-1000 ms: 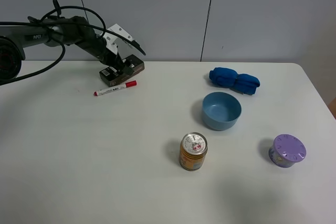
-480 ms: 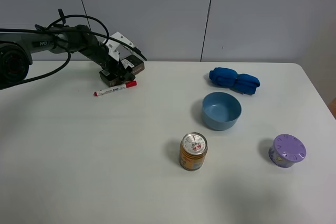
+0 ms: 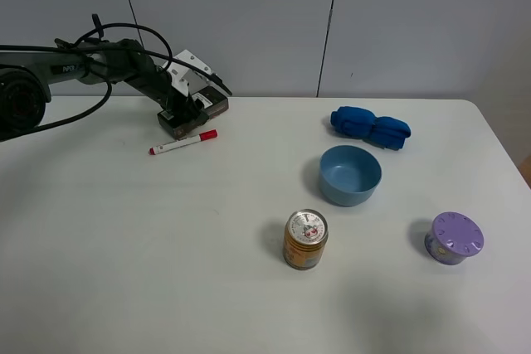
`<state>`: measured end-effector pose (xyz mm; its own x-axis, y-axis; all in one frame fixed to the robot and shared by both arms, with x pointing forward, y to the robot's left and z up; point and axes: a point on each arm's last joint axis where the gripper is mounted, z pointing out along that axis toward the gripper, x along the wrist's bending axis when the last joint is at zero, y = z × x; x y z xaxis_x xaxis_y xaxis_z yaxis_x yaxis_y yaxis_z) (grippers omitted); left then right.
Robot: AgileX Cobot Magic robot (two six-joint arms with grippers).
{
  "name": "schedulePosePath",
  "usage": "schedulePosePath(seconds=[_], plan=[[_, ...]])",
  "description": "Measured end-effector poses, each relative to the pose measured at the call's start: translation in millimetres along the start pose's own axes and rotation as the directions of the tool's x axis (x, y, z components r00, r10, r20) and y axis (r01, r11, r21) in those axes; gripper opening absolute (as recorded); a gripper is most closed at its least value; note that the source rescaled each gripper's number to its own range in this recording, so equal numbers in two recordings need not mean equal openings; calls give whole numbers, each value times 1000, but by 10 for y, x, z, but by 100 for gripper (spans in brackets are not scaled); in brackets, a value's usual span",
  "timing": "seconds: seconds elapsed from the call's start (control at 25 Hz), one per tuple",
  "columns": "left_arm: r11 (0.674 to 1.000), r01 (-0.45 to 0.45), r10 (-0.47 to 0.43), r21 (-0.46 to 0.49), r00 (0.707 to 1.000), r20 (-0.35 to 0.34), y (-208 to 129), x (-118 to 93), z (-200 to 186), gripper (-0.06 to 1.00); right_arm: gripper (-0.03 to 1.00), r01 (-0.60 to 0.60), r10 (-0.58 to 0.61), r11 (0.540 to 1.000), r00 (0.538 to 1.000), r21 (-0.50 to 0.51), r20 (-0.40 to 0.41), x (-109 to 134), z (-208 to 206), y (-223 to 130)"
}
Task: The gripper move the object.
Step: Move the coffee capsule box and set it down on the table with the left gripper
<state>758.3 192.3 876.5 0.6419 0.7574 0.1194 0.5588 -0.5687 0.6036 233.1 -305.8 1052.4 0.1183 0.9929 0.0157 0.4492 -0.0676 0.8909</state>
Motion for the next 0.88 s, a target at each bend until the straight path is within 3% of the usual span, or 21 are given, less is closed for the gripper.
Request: schedulePosePath(seconds=[0.16,0.36,0.6,0.88], plan=[[1000,-21,21,-5,999,46,215,-5,-294,2,100,0,0,1000,1000,0,0,0,0,0],[991,-94,102,-100,992,74,805,-92,-1103,2,100,0,0,1000,1000,0,0,0,0,0],[974,-178,202,-143,963,178,1214,-674,-1663,2,100,0,0,1000,1000,0,0,0,0,0],[940,-317,340,-124,890,303,1364,-1427,-1684,2,100,0,0,1000,1000,0,0,0,0,0]])
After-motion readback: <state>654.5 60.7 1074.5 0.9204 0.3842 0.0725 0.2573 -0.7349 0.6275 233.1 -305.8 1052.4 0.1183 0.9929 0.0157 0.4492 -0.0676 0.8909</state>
